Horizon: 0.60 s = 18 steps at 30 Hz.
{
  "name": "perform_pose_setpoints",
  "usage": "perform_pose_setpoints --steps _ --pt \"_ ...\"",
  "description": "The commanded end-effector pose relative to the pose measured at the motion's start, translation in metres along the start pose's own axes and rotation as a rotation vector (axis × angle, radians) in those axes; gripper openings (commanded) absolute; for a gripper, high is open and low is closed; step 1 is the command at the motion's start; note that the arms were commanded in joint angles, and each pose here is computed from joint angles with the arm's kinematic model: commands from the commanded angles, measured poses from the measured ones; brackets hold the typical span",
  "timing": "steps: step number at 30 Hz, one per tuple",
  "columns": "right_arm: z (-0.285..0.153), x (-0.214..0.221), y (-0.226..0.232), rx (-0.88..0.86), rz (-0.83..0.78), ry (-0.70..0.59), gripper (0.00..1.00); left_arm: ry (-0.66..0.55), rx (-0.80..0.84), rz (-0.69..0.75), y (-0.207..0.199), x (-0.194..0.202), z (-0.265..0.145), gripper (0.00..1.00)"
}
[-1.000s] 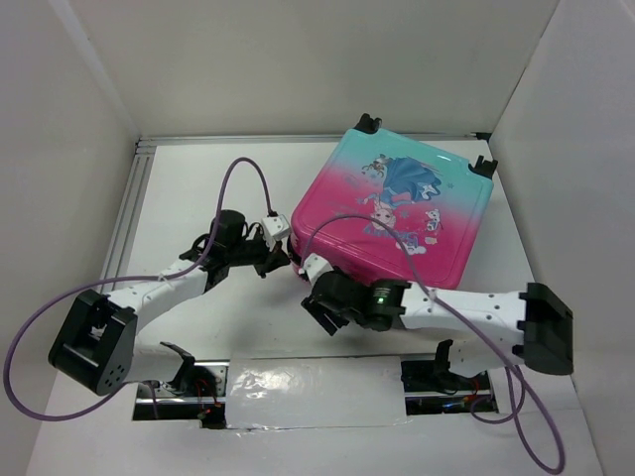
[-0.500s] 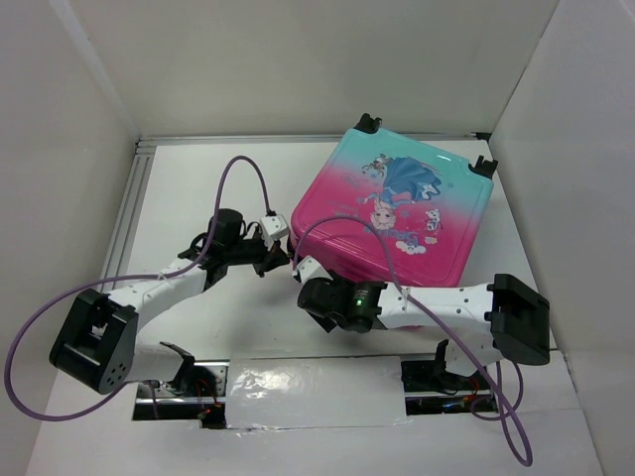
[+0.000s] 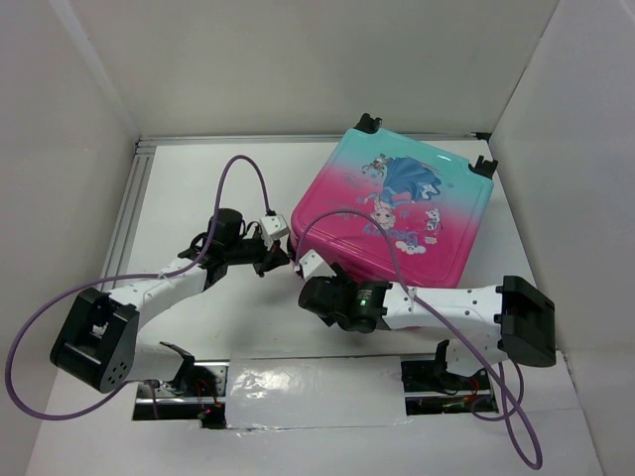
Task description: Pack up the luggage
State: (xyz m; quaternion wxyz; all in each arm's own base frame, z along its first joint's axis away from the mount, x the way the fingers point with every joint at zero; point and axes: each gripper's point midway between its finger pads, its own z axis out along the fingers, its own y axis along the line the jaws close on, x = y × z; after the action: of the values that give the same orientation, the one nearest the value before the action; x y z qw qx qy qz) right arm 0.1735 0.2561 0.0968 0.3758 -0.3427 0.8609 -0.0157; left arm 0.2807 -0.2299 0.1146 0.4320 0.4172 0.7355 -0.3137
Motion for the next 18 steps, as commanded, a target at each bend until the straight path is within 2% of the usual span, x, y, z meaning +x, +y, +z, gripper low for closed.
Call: perform_pose_setpoints --steps 1,7,14,16,18 --pt "-0.007 -0.009 -0.013 0.045 0.008 -0.039 0.67 -0.082 -0.058 0.083 0.02 -0.031 -0.001 0.0" --pt "0.012 -0.005 -0.004 0.022 -0.045 -0.007 0.67 -0.076 -0.064 0.074 0.024 -0.028 -0.001 0.0" --pt "0.036 0.004 -0.002 -0.045 -0.057 0.072 0.57 -0.077 -0.081 0.067 0.03 -0.027 -0.004 0.0" --pt "0.041 0.001 -0.007 -0.064 -0.024 0.077 0.42 -0.086 -0.074 0.073 0.03 -0.032 -0.004 0.0" --pt "0.045 0.005 -0.013 -0.102 -0.009 0.1 0.2 -0.073 -0.079 0.07 0.034 -0.03 -0.005 0.0"
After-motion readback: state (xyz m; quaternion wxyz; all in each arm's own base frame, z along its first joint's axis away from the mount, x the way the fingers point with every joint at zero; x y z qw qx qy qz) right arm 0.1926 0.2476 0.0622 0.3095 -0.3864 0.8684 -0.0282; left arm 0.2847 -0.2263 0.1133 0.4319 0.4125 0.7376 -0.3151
